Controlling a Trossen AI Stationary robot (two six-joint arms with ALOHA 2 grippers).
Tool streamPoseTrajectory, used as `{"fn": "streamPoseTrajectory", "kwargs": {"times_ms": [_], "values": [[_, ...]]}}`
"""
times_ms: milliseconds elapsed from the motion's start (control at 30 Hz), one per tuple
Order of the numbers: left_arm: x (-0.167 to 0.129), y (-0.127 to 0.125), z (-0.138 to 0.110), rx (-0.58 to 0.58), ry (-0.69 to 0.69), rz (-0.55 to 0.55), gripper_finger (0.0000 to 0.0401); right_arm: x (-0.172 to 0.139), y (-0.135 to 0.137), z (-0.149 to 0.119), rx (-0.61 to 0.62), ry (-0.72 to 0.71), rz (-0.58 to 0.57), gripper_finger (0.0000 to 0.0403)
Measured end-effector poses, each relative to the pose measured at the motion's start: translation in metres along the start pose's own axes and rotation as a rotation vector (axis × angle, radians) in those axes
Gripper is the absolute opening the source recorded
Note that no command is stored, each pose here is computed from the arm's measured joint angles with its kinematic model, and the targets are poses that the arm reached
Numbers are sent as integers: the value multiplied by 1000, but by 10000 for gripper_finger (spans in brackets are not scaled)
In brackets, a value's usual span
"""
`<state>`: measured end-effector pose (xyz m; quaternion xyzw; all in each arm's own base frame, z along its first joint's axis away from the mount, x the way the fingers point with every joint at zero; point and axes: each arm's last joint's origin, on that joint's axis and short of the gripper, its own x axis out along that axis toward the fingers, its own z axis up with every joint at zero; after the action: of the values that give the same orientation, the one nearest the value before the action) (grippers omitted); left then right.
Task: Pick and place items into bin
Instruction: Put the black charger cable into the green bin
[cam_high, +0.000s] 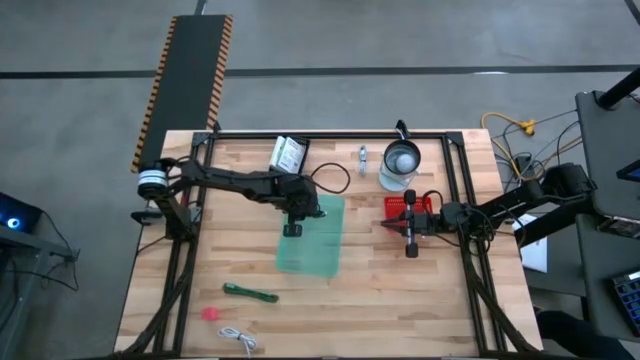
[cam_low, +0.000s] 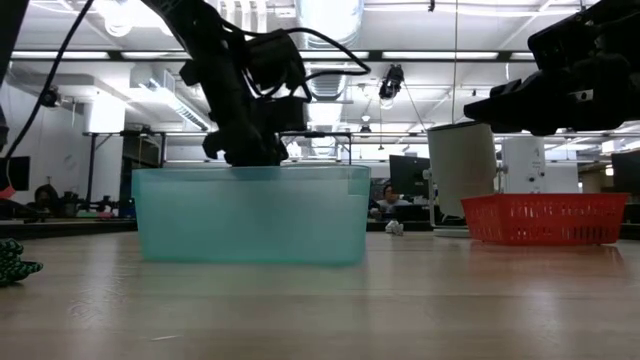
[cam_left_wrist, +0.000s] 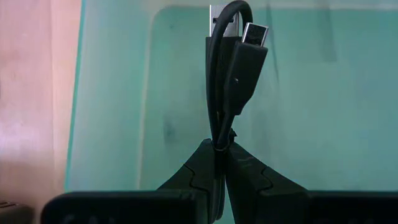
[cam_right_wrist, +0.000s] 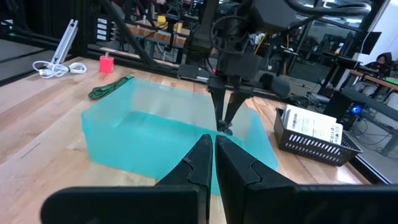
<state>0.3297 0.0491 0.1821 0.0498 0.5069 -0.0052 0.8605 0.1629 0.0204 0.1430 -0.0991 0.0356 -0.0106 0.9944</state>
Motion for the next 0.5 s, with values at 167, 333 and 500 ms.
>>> {"fn": "streamPoseTrajectory", "kwargs": {"times_ms": [167, 333, 500], "values": [[4, 0, -1, 1, 13, 5, 11, 0, 0, 0, 0, 1, 0, 9], [5, 0, -1, 0, 16, 4, 11, 0, 0, 0, 0, 1, 0, 9], [5, 0, -2, -5, 17, 4, 11, 0, 0, 0, 0, 1, 0, 9]]}}
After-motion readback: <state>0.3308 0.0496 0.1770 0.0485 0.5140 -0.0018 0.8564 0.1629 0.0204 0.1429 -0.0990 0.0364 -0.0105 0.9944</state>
